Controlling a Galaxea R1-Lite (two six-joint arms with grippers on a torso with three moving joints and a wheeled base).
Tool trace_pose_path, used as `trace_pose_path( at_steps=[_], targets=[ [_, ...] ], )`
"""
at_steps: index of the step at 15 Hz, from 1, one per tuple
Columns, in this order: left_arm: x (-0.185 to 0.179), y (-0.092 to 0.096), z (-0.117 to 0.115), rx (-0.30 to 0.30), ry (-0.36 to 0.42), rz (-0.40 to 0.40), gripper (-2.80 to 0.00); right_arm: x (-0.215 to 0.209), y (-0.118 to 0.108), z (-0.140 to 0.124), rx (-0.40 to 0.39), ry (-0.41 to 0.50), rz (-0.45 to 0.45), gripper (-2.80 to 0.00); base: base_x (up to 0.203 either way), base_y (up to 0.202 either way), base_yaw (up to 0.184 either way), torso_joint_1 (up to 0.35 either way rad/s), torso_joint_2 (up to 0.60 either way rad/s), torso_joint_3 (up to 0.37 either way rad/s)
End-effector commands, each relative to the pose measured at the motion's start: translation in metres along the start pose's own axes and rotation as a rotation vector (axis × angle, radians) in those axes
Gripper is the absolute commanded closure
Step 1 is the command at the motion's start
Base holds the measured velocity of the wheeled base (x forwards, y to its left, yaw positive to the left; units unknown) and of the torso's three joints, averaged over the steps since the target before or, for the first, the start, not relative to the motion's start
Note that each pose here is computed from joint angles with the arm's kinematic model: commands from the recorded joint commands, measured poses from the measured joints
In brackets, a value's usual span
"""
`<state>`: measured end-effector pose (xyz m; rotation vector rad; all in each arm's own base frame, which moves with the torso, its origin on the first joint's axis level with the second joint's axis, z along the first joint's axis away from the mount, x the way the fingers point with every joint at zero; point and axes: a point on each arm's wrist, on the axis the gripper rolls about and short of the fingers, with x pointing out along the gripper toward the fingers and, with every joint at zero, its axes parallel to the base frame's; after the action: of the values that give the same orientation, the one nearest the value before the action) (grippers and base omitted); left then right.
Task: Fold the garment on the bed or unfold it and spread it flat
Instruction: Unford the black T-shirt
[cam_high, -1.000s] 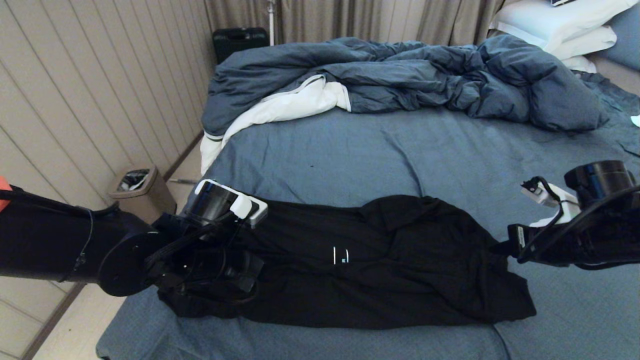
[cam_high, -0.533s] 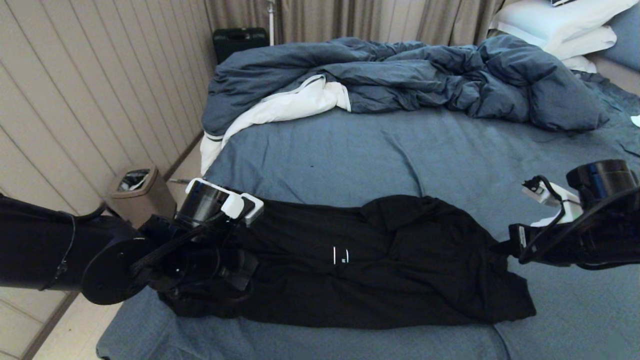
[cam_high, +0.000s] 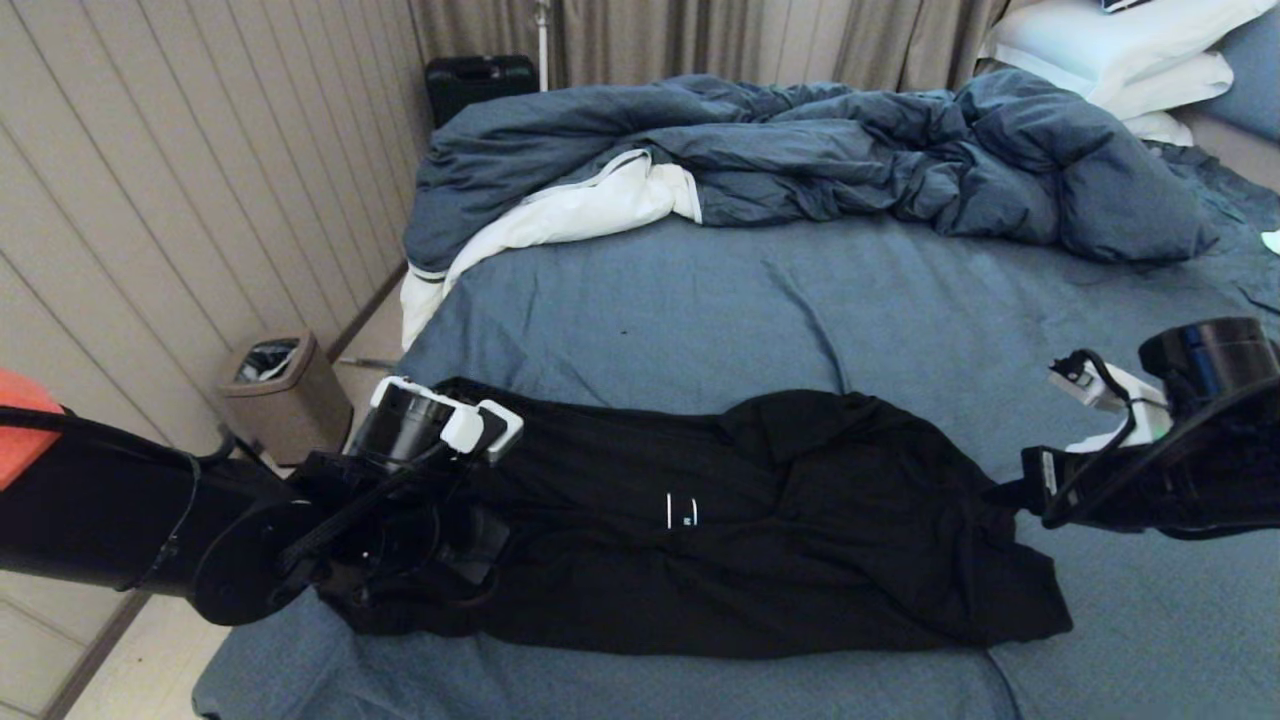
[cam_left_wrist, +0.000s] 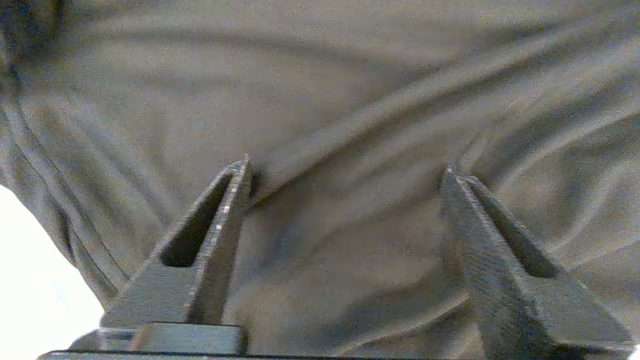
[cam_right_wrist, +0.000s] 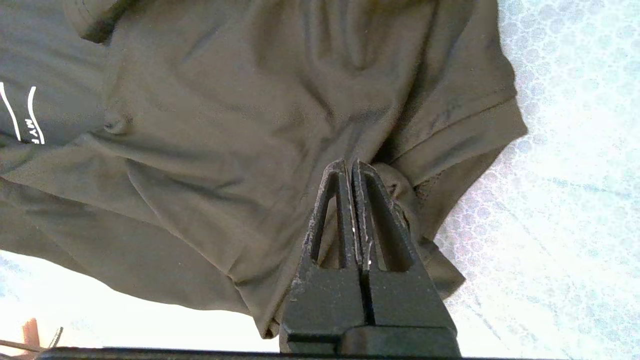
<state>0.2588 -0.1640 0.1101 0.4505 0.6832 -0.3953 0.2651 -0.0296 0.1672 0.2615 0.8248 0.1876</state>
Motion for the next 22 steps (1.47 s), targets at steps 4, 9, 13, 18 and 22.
trace_pose_path(
  at_steps=[4,9,13,18,22],
  targets=[
    [0.001,-0.001,-0.006,0.003,0.013,-0.001,-2.8,0.0,0.0,-0.001,0.0,0.003,0.004,0.0,0.0,0.0,0.0,0.0,0.0,0.0],
    [-0.001,-0.001,-0.004,-0.001,-0.002,0.001,0.0,0.001,0.0,-0.001,0.001,0.005,0.003,0.0,0.0,0.0,0.0,0.0,0.0,0.0],
    [0.001,0.0,-0.001,-0.007,-0.037,0.009,0.0,0.0,0.0,-0.001,0.001,0.003,0.003,0.0,0.0,0.0,0.0,0.0,0.0,0.0],
    [-0.003,0.0,0.0,-0.007,-0.042,0.009,0.0,0.0,0.0,-0.001,0.001,0.003,0.003,0.0,0.0,0.0,0.0,0.0,0.0,0.0],
    [-0.025,0.006,0.006,-0.022,-0.092,0.017,0.0,0.001,0.0,0.0,0.002,0.004,0.002,0.0,0.0,0.0,0.0,0.0,0.0,0.0]
  ],
)
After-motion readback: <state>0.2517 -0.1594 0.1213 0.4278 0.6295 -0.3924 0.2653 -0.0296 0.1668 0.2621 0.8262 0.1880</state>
